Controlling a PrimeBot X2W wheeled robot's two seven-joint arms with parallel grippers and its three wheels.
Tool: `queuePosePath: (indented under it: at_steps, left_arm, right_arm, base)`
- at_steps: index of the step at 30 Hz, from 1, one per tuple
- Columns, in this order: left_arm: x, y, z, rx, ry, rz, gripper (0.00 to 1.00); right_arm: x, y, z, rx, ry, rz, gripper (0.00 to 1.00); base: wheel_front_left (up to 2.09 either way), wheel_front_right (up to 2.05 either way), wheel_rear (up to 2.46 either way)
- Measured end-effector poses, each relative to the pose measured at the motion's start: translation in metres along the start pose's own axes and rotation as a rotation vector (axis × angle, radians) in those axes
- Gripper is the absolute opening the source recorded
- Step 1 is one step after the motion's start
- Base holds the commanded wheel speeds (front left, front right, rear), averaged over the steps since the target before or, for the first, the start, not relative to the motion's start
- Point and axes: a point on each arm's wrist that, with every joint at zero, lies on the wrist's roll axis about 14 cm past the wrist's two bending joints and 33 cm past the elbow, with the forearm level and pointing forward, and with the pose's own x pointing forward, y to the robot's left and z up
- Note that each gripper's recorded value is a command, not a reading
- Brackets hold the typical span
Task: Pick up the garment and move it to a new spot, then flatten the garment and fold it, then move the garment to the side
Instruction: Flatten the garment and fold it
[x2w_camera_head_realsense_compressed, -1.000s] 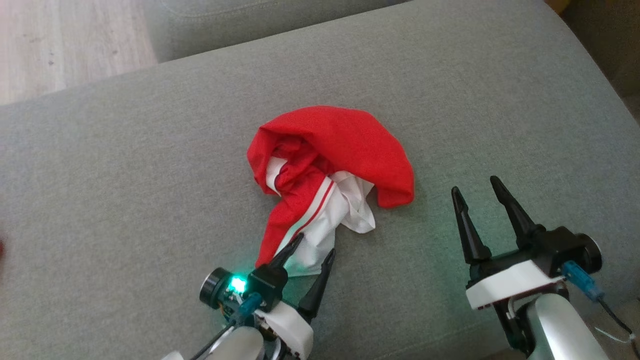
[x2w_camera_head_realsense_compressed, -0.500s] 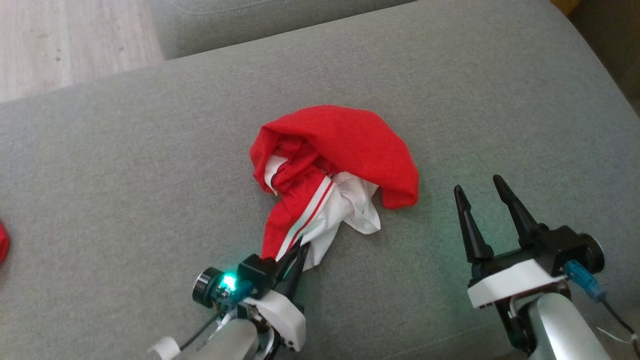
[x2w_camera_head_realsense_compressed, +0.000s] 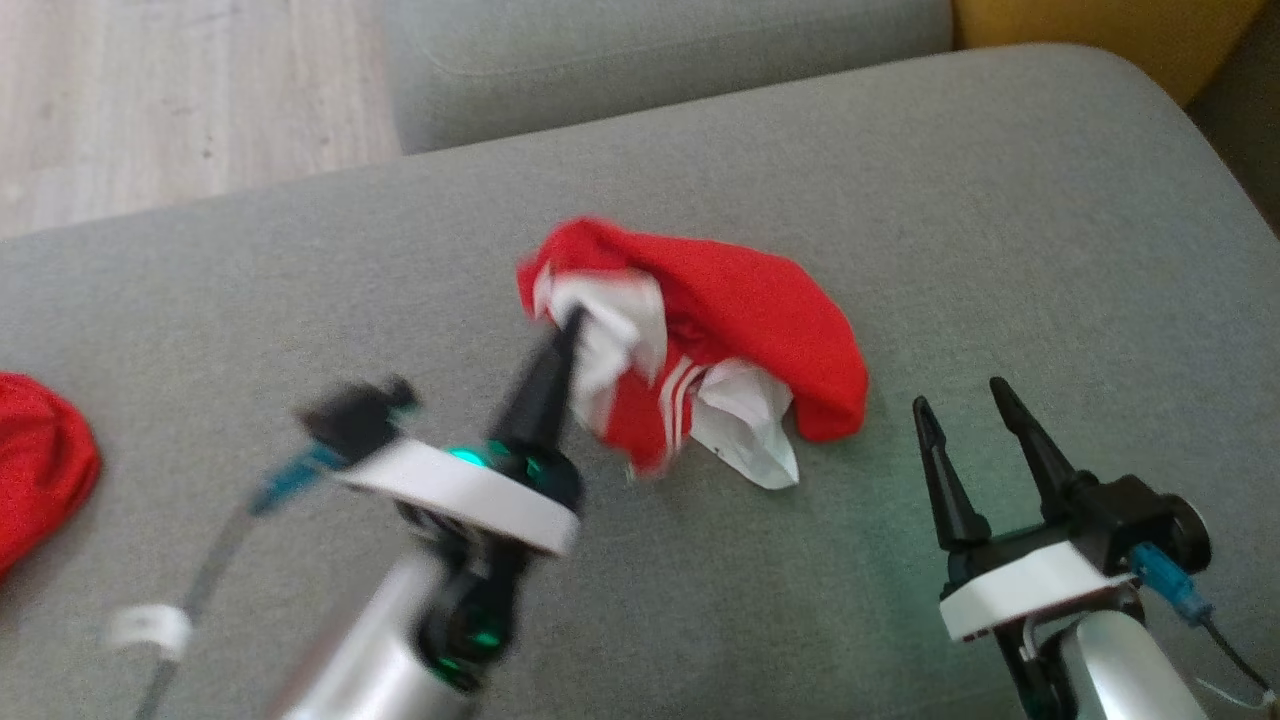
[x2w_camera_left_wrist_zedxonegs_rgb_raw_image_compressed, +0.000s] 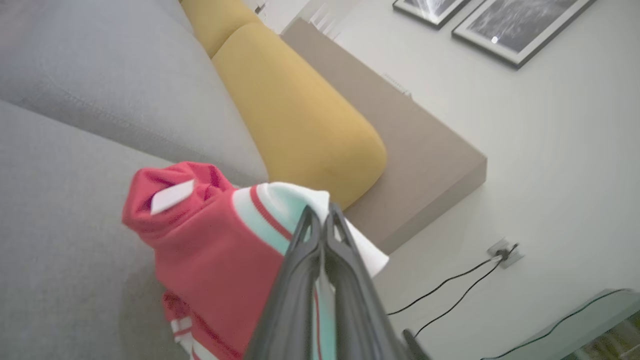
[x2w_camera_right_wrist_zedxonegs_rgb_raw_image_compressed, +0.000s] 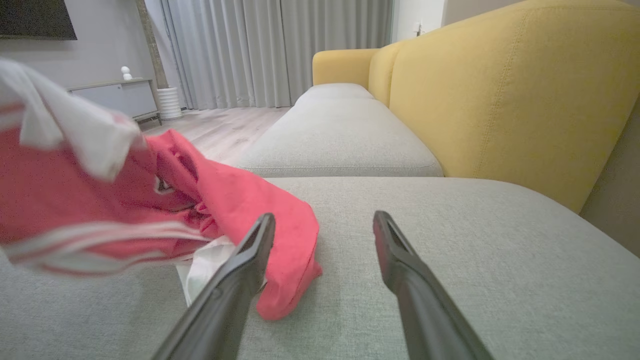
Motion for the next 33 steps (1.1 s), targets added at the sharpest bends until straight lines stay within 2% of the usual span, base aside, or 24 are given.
queuePosePath:
  at_steps: [3,8,14,19,23,25,33]
  left_arm:
    - [-0.009,-0.023,0.055,-0.041,-0.102,-0.082,0.0]
    - [-0.029,-0.053,0.123,-0.089,-0.224,-0.143,0.0]
    - [-0.034,-0.088,0.181,-0.014,-0.277,-0.199,0.0]
    - [-0.026,-0.114,0.203,0.035,-0.278,-0.231,0.0]
    - [-0.011,-0.127,0.19,0.037,-0.219,-0.252,0.0]
    - [0.001,-0.129,0.173,0.006,-0.172,-0.255,0.0]
    - [0.055,-0.119,0.064,-0.125,0.13,-0.215,0.0]
  right_arm:
    - [-0.001,0.007,0.001,0.001,-0.006,0.021,1.0]
    - [-0.001,0.019,0.01,-0.003,-0.032,0.056,1.0]
    - [-0.002,0.023,0.011,-0.003,-0.036,0.067,1.0]
    - [-0.004,0.021,0.01,0.008,-0.035,0.058,1.0]
    - [-0.007,0.019,0.009,0.013,-0.032,0.048,1.0]
    - [-0.009,0.019,0.008,0.017,-0.03,0.044,1.0]
    - [-0.015,0.009,0.009,0.036,-0.03,0.0,1.0]
  base:
    - [0.0,0.0,0.0]
    - [0.0,0.0,0.0]
    - [0.0,0.0,0.0]
    - [0.0,0.0,0.0]
    - [0.0,0.0,0.0]
    - [0.0,0.0,0.0]
    - [0.0,0.0,0.0]
